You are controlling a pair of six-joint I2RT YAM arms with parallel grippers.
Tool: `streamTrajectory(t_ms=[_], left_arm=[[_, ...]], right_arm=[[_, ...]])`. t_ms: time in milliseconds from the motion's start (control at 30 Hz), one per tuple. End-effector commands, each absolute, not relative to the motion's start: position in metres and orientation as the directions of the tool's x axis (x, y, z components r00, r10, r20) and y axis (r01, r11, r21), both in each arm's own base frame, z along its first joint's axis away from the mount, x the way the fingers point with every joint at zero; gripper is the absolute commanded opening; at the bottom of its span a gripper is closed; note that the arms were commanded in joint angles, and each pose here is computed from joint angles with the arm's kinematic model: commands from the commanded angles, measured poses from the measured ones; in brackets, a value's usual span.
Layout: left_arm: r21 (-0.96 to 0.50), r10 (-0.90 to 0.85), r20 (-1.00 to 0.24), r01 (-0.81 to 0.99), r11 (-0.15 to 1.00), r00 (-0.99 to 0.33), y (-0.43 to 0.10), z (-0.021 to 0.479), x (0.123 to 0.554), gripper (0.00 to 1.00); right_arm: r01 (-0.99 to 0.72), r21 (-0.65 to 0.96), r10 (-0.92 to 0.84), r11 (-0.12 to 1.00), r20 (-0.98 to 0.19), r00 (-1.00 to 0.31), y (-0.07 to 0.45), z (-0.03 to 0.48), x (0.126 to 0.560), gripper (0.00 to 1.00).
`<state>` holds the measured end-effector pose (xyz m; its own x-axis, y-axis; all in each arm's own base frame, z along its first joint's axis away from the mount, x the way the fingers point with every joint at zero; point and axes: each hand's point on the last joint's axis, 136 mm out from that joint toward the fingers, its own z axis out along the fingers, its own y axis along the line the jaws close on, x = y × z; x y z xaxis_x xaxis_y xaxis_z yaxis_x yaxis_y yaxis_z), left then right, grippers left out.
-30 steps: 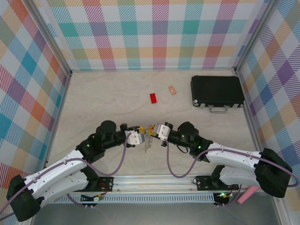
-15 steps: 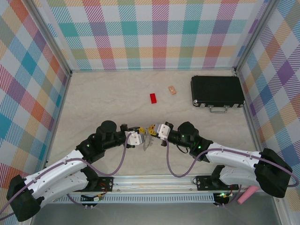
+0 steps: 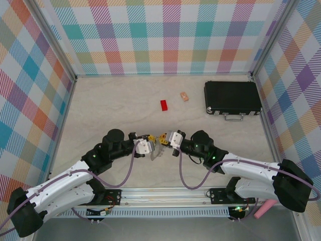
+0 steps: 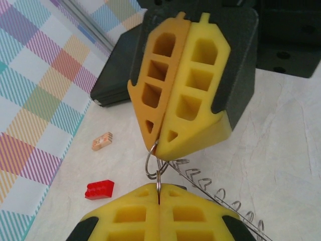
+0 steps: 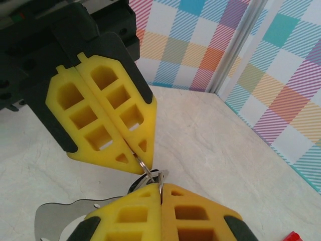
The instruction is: Put the keys on the keyring
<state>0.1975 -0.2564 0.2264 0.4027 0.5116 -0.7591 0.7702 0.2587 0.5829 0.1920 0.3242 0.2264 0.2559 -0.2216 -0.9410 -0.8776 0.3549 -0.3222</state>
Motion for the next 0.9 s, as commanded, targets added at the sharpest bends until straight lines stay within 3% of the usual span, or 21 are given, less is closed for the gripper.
streamTrajectory(t_ms=[0, 433, 867], left_arm=[[0.561, 0.435, -0.801, 0.767, 0.31, 0.411, -0.263, 0.244, 0.196, 0.0], [0.474, 0.281, -0.875, 0.816, 0.33, 0.394, -0.288, 0.291, 0.198, 0.0], [0.453, 0.224, -0.891, 0.815, 0.361, 0.396, -0.284, 0.312, 0.194, 0.0]], right_arm=[[-0.871, -0.275, -0.071, 0.406, -0.96, 0.271, 0.313, 0.263, 0.194, 0.0], [-0.829, -0.349, 0.037, 0.436, -0.914, 0.405, 0.298, 0.303, 0.182, 0.0], [-0.829, -0.333, 0.044, 0.45, -0.919, 0.392, 0.295, 0.304, 0.183, 0.0]])
